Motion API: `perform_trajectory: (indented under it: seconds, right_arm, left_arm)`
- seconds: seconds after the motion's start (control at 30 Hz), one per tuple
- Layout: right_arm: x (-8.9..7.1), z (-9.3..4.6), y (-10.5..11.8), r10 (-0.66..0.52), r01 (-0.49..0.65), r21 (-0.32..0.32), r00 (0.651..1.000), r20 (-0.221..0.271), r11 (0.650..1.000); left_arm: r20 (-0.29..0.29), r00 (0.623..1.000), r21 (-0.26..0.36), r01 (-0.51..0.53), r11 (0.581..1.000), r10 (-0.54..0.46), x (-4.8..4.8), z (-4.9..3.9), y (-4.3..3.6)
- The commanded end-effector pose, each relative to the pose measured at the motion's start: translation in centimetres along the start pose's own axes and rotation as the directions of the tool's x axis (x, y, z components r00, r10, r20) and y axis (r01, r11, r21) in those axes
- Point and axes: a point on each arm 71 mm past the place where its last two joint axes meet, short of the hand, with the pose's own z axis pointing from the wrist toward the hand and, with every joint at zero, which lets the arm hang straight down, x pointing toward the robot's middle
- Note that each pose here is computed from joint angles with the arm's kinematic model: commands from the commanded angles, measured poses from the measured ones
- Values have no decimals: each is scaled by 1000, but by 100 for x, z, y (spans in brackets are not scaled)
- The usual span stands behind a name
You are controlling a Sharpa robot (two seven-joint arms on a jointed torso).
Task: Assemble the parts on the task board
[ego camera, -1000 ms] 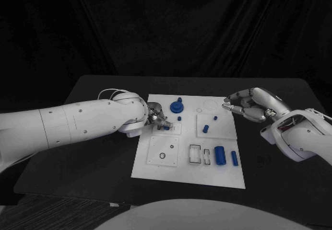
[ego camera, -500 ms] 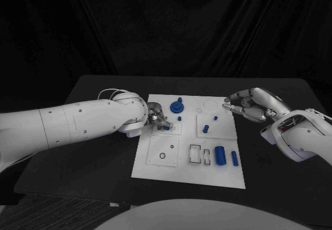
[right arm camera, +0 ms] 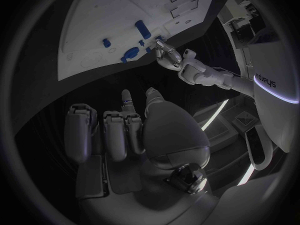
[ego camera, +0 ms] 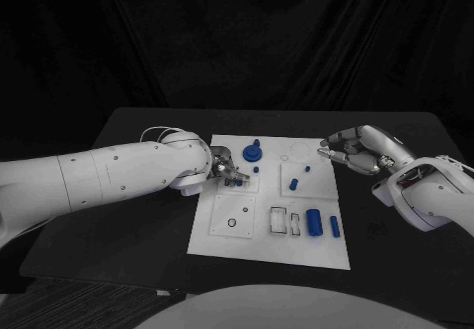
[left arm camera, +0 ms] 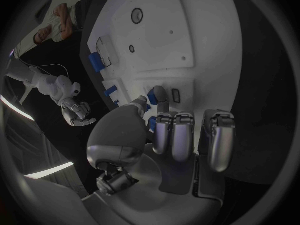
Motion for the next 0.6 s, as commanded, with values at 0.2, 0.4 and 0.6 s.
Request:
perform_trajectory:
  seconds: [0.2,0.4,0.6]
  right_arm:
    - [6,-8,-17,-1,1,15,1000,0,1000]
    - [8,-8,-18,-1,1,15,1000,-1,1000]
    - [5,-12,-20,-1,1,15,1000,1,1000]
  left_arm:
    - [-57,998,-35,-21,999,19,122,39,61]
    - [-54,998,-31,-20,999,18,120,47,56]
    - [-47,999,-30,-14,999,13,115,44,64]
